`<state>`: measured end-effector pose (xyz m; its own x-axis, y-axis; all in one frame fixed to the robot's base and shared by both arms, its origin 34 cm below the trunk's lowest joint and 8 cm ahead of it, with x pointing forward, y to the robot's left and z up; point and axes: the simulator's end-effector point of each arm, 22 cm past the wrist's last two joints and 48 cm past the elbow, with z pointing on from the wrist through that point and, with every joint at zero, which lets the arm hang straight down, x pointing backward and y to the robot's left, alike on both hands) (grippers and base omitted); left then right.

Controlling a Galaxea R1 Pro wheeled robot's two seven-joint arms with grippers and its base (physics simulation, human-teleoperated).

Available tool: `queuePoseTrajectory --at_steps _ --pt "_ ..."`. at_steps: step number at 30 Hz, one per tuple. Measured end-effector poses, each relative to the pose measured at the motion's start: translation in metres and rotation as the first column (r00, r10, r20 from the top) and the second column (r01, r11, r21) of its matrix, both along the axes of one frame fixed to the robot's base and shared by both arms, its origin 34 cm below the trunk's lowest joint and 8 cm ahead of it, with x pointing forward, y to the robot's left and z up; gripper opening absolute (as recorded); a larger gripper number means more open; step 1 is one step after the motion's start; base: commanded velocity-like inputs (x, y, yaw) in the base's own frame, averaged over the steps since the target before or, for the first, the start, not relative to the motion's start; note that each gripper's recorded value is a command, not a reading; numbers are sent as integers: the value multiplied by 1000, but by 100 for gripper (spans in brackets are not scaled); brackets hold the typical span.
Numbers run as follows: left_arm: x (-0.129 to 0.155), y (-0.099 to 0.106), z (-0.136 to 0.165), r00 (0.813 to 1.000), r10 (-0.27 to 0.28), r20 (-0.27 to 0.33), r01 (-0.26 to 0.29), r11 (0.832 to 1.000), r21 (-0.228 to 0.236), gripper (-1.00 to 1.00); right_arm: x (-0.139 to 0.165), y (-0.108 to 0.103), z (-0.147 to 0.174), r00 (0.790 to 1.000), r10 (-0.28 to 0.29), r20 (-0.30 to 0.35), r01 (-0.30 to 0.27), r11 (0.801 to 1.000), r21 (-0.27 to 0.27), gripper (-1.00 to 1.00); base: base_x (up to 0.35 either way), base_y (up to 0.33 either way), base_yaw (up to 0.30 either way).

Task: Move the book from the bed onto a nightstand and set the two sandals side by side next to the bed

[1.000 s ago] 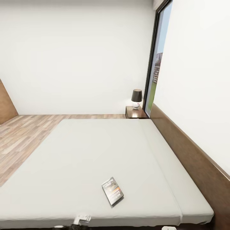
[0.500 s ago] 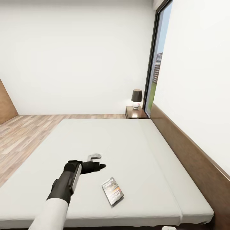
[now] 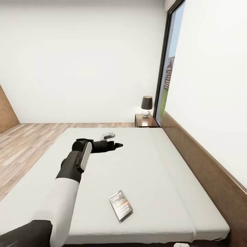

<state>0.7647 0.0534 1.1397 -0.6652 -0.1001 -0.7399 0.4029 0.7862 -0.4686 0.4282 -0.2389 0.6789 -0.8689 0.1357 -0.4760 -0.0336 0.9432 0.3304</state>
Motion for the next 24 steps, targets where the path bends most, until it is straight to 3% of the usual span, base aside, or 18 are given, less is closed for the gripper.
queuePoseTrajectory --at_steps 1,3,5,8,10,12,18,24 --pt "0 -7 11 1000 -16 8 16 999 -37 100 0 0 0 1000 0 0 0 1000 0 100 0 0 0" --pt "-1 -17 19 999 -35 9 36 997 -65 100 0 0 0 1000 0 0 0 1000 0 100 0 0 0" --pt "-2 -23 14 999 -49 -6 49 997 -59 100 0 0 0 1000 0 0 0 1000 0 100 0 0 0" --pt "-3 -25 -13 998 -28 -49 30 999 36 100 0 0 0 1000 0 0 0 1000 0 100 0 0 0" --pt "-2 -18 -37 997 16 -72 -4 988 156 100 0 0 0 1000 0 0 0 1000 1 100 0 0 0" --pt "-4 -16 -52 996 29 -83 -10 974 227 100 0 0 0 1000 0 0 0 1000 0 100 0 0 0" --pt "-19 -35 -77 994 -17 -111 51 947 318 100 0 0 0 1000 0 0 0 1000 0 100 0 0 0" --pt "-23 -39 -84 993 -30 -117 69 937 343 100 0 0 0 1000 0 0 0 1000 1 100 0 0 0"
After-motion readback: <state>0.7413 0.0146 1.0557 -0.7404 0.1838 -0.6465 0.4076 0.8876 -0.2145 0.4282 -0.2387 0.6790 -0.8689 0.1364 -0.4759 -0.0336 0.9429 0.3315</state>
